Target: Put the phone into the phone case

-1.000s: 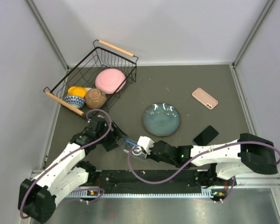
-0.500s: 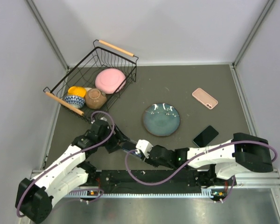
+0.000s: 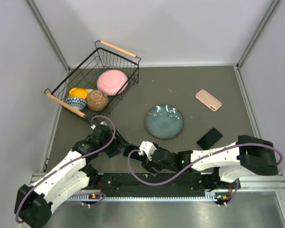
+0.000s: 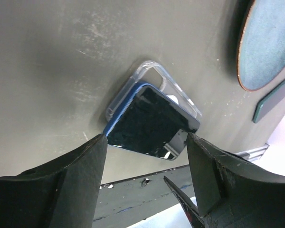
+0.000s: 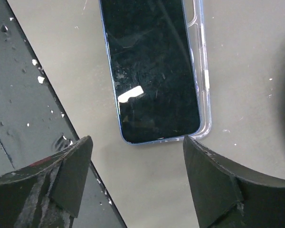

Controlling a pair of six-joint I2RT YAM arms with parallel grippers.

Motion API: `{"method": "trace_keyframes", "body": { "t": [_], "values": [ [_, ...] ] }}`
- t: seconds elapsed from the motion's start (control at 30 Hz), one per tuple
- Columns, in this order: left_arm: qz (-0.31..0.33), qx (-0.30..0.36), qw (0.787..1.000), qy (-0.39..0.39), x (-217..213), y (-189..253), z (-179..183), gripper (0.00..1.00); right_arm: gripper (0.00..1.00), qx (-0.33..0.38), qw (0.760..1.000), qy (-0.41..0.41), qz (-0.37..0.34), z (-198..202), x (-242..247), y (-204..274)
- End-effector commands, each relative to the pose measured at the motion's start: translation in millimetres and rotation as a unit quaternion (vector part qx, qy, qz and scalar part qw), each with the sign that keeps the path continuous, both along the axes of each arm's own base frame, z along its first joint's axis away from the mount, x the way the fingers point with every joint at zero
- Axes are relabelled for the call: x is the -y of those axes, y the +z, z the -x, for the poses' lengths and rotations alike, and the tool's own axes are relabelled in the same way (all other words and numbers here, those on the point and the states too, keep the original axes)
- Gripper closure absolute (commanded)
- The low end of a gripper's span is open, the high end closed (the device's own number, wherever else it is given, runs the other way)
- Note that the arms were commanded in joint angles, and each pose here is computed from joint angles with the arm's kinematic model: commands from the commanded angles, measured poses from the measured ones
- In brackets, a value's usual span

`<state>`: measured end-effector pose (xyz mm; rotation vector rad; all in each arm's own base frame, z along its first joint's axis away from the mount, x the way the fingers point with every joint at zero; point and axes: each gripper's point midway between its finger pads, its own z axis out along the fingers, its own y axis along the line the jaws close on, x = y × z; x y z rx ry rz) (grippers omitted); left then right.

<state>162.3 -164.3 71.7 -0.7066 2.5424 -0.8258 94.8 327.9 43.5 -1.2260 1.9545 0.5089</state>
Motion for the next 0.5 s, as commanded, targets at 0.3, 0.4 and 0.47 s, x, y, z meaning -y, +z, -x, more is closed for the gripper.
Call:
{"method": "trace_keyframes", "body": {
  "t": [0.3,0.4,0.47],
  "values": [
    [-0.052,0.028,0.998,0.022,-22,14,-2,0.21,0.01,-0.012,0.999,0.032,-0.037,-28,-40,42],
    [-0.064,0.03,0.997,0.032,-27,13,-4,0.21,0.01,-0.002,0.999,0.045,-0.02,-36,-50,42],
    [-0.068,0.024,0.997,0.04,-30,10,-4,0.22,0.01,-0.007,0.998,0.054,-0.024,-42,-57,45]
  ]
}}
